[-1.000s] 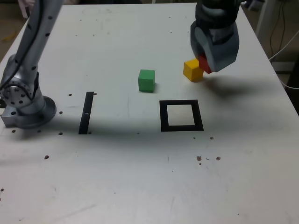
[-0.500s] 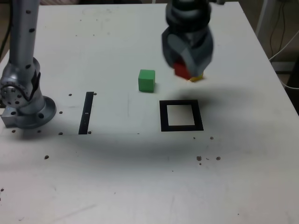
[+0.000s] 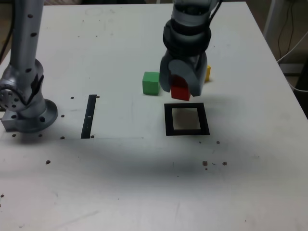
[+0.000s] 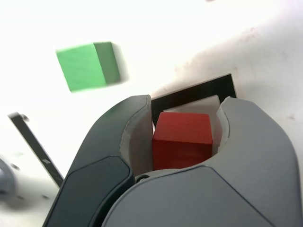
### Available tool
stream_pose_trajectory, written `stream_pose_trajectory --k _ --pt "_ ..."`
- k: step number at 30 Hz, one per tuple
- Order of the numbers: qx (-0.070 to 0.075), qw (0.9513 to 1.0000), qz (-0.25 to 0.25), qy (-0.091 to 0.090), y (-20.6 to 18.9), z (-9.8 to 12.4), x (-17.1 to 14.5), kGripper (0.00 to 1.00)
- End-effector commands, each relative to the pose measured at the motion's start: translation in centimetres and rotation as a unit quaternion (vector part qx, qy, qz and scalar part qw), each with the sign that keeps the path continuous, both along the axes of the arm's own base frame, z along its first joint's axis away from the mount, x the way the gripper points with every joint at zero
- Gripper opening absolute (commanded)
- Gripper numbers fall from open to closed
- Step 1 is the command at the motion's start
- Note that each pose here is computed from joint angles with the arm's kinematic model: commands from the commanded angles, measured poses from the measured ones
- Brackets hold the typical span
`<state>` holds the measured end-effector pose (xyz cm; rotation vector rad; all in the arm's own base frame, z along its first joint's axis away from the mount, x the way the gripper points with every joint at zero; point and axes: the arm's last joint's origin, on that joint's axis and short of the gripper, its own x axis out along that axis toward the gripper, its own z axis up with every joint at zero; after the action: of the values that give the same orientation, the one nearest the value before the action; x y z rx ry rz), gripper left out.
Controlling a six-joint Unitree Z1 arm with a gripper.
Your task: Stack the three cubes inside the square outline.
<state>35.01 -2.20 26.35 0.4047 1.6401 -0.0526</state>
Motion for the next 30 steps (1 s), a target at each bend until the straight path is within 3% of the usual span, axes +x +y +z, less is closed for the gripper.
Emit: stream_pose_trajectory --k 1,5,9,17,30 --pt "-0.006 0.9999 0.009 -0.005 -0.2 0.1 0.0 0.29" --pt "-0.019 0.9991 0.035 -0.012 -0.8 -0.1 0.1 0.29" --pt "-0.023 0.9978 0.059 -0.017 -1.4 -0.7 0.5 0.29" --pt "-0.023 0.9951 0.096 -0.003 -1.6 -2.5 0.6 0.29" --pt "-0.045 0.9933 0.106 0.008 -1.9 -3.5 1.0 0.29"
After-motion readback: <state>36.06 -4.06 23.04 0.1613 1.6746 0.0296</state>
